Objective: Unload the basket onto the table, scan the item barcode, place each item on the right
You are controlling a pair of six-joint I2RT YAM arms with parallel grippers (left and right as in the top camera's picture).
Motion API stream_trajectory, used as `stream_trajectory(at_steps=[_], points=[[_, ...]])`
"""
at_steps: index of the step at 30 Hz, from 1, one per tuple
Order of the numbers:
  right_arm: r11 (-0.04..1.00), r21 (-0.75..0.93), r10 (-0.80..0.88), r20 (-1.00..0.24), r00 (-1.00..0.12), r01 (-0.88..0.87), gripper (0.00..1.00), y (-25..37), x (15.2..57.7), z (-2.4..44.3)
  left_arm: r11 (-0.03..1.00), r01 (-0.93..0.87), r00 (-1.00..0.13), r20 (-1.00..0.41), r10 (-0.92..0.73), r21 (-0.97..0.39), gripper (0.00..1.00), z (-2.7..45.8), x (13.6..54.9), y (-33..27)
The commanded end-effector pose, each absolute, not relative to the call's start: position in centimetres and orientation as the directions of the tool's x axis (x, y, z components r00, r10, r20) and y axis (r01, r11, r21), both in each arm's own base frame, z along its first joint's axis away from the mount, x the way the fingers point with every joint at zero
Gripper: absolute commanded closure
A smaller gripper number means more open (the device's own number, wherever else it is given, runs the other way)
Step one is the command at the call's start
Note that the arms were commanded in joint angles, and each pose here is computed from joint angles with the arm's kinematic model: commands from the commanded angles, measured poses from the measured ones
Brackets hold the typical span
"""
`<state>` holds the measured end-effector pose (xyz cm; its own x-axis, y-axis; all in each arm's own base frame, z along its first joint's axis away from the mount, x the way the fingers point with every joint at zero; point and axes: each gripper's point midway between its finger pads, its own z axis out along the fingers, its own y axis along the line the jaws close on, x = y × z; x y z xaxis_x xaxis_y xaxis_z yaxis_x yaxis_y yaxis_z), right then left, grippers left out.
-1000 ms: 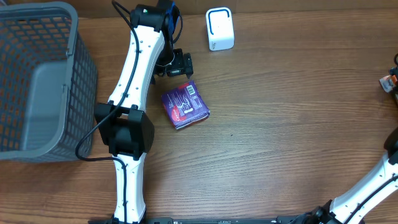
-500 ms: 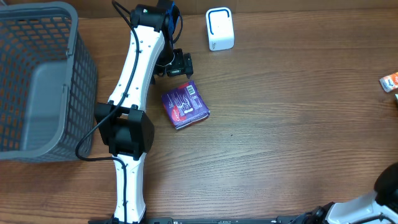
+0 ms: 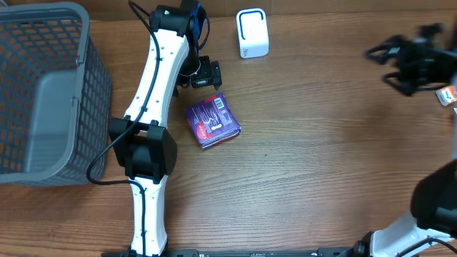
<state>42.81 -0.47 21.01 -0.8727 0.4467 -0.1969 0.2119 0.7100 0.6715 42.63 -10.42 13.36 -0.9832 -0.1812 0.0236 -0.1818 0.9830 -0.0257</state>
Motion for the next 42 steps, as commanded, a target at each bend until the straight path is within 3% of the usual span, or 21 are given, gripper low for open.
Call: stream_trajectory(at_steps=[1, 6, 12, 16, 23, 34, 37, 42], points=[[0.752, 0.655, 0.293, -0.221, -0.930, 0.081, 0.00, 4.6, 42.3, 19.6, 0.982, -0.183, -0.983, 0.014, -0.182, -0.039, 0.00, 13.7, 42.9, -10.5], [0.776, 0.630, 0.144, -0.234, -0.962, -0.037, 0.00, 11.1, 41.6, 17.5, 0.974, -0.207, -0.978, 0.001, -0.208, -0.096, 0.00, 13.8, 43.6, -11.4], [0.767, 0.618, -0.005, -0.259, -0.966, -0.170, 0.00, 17.3, 39.9, 16.5, 0.967, -0.213, -0.974, 0.114, -0.198, -0.141, 0.00, 14.0, 41.2, -12.7], [0.759, 0.618, -0.035, -0.277, -0.960, -0.206, 0.00, 18.7, 39.7, 16.7, 0.975, -0.116, -0.981, 0.174, -0.083, -0.189, 0.00, 13.1, 39.6, -14.6], [0.759, 0.617, -0.033, -0.281, -0.959, -0.207, 0.00, 18.6, 39.8, 16.7, 0.988, -0.008, -0.969, 0.246, 0.030, -0.152, 0.00, 10.9, 37.1, -16.1], [0.765, 0.613, -0.033, -0.268, -0.963, -0.197, 0.00, 18.5, 39.6, 16.5, 0.983, -0.047, -0.976, 0.220, -0.007, -0.178, 0.00, 11.3, 37.8, -16.4], [0.792, 0.581, -0.028, -0.274, -0.961, -0.189, 0.00, 17.9, 39.9, 16.1, 0.979, -0.120, -0.975, 0.206, -0.085, -0.165, 0.00, 13.4, 37.5, -14.9], [0.821, 0.544, -0.023, -0.268, -0.963, -0.171, 0.00, 17.2, 39.9, 15.6, 0.982, -0.116, -0.993, 0.040, -0.111, -0.149, 0.00, 19.0, 37.4, -12.4]])
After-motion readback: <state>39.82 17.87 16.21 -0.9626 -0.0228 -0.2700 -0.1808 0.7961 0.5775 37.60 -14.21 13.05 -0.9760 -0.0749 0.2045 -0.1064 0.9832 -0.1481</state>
